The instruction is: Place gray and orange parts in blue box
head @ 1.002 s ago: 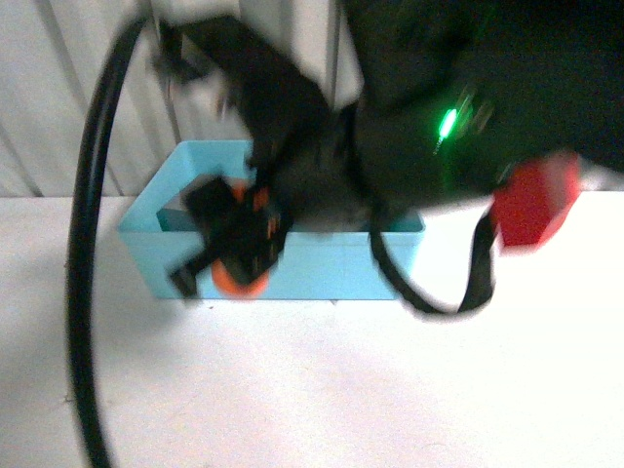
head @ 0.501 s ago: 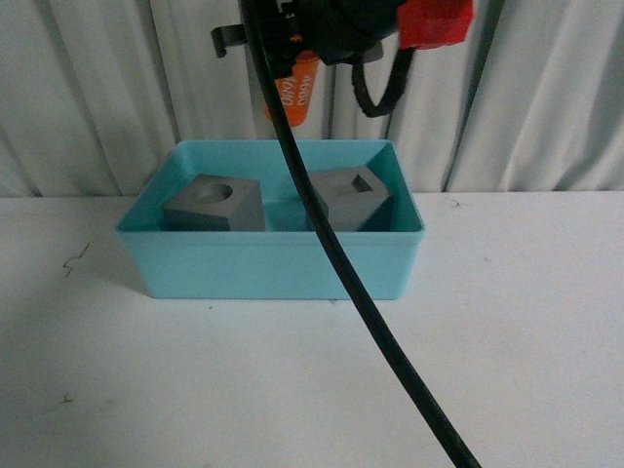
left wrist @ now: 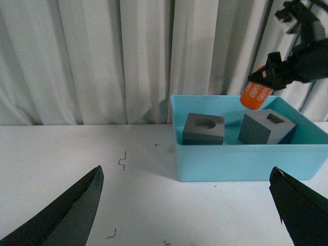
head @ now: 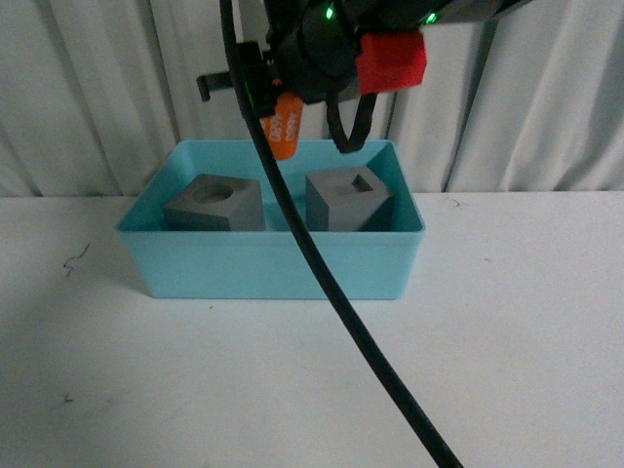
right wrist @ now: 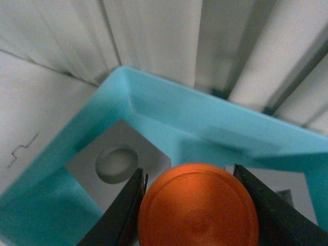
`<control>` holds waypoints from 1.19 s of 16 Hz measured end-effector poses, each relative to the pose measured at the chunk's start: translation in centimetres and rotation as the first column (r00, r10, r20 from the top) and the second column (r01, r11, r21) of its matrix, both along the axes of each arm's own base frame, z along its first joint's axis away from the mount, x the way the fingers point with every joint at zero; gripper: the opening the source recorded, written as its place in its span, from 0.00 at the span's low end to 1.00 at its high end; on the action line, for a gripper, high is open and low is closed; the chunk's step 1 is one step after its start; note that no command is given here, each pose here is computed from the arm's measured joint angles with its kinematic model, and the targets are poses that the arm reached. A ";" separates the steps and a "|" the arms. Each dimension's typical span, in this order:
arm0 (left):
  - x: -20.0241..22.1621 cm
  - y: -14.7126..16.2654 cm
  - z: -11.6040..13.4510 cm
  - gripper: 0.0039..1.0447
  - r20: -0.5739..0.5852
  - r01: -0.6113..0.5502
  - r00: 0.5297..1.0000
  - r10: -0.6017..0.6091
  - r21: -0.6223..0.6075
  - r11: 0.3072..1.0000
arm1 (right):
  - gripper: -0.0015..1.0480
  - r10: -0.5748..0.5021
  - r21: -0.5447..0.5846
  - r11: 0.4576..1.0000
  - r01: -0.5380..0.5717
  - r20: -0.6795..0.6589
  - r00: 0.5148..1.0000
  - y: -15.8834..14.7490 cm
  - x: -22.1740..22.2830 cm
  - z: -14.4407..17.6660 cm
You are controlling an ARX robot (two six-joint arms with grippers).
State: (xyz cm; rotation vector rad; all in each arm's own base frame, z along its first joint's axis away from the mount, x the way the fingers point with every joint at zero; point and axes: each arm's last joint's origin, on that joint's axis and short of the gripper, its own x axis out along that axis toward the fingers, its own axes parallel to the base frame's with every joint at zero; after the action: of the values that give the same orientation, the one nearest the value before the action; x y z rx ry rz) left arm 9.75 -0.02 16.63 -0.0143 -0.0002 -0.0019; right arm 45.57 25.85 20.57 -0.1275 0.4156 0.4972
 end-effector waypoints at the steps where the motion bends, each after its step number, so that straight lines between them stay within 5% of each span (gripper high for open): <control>1: 0.0 0.0 0.0 0.94 0.000 0.000 1.000 0.000 0.000 1.000 | 0.45 -0.006 -0.005 1.000 0.006 -0.012 1.000 0.1 0.0 -0.5; 11: 0.0 0.0 0.0 0.94 0.000 0.000 1.000 0.000 0.000 1.000 | 0.45 -0.056 -0.026 0.998 0.054 -0.086 0.995 1.6 0.8 -3.1; 13: 0.0 0.0 0.0 0.94 0.000 0.000 1.000 0.000 0.000 1.000 | 0.45 -0.109 -0.071 0.993 0.097 -0.202 0.973 2.9 1.8 -7.2; 15: 0.0 0.0 0.0 0.94 0.000 0.000 1.000 0.000 0.000 1.000 | 0.47 -0.142 -0.063 0.989 0.130 -0.233 0.962 3.6 2.4 -7.7; 16: 0.0 0.0 0.0 0.94 0.000 0.000 1.000 0.000 0.000 1.000 | 0.77 -0.147 -0.062 0.989 0.136 -0.240 0.960 3.7 2.4 -8.0; 17: 0.0 0.0 0.0 0.94 0.000 0.000 1.000 0.000 0.000 1.000 | 0.93 -0.145 -0.031 0.989 0.141 -0.215 0.966 3.8 2.4 -7.7; 19: 0.0 0.0 0.0 0.94 0.000 0.000 1.000 0.000 0.000 1.000 | 0.94 -0.153 0.028 0.987 0.158 -0.128 0.980 3.0 1.6 -4.9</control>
State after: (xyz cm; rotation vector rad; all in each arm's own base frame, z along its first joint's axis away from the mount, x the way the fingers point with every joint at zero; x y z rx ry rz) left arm 9.75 -0.02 16.63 -0.0143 -0.0002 -0.0019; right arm 47.22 28.88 15.64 -0.0266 0.5350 0.3594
